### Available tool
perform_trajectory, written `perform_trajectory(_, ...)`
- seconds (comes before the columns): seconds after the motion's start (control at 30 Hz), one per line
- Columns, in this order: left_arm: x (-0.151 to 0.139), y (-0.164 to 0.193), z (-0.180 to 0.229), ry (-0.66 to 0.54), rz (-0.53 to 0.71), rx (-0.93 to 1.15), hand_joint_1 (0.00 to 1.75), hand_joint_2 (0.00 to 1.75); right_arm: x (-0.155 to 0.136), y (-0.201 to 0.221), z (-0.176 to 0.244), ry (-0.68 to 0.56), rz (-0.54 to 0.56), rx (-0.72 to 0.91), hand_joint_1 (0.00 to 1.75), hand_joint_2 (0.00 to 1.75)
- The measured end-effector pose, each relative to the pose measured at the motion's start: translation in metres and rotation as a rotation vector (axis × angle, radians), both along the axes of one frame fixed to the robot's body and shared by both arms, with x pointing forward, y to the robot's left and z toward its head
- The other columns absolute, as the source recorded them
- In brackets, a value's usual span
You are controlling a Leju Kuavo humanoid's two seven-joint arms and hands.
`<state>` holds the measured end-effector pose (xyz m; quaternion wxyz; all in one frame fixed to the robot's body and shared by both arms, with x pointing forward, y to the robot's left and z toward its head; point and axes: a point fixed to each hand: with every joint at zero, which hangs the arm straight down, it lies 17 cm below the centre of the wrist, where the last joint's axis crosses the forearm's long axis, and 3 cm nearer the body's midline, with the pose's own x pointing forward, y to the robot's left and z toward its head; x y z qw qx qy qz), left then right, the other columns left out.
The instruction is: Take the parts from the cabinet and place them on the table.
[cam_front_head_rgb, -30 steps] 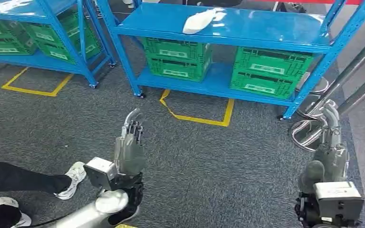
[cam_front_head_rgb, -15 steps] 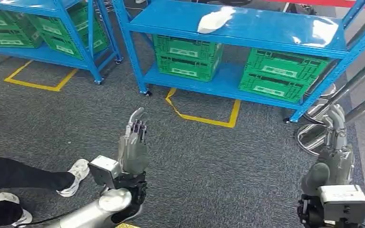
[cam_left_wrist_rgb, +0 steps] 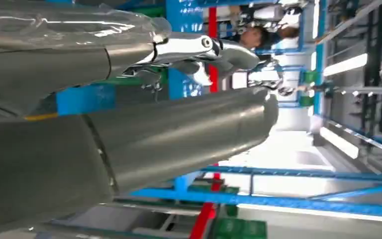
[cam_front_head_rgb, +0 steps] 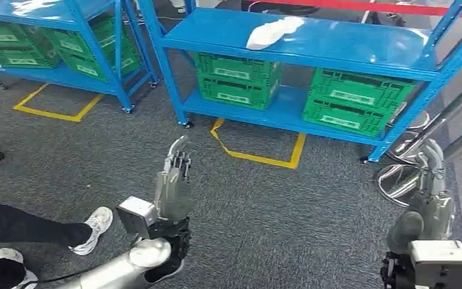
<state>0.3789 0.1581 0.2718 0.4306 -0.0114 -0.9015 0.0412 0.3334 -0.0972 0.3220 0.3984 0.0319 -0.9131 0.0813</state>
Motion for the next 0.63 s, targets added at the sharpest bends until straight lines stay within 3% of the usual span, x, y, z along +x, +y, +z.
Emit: perform_trajectory(0.63, -0.0003, -0.0004, 0.0019, -0.007, 0.002, 0.001, 0.00, 0.00, -0.0009, -0.0010, -0.0016, 0.003, -0.006, -0.001, 0.00, 0.00)
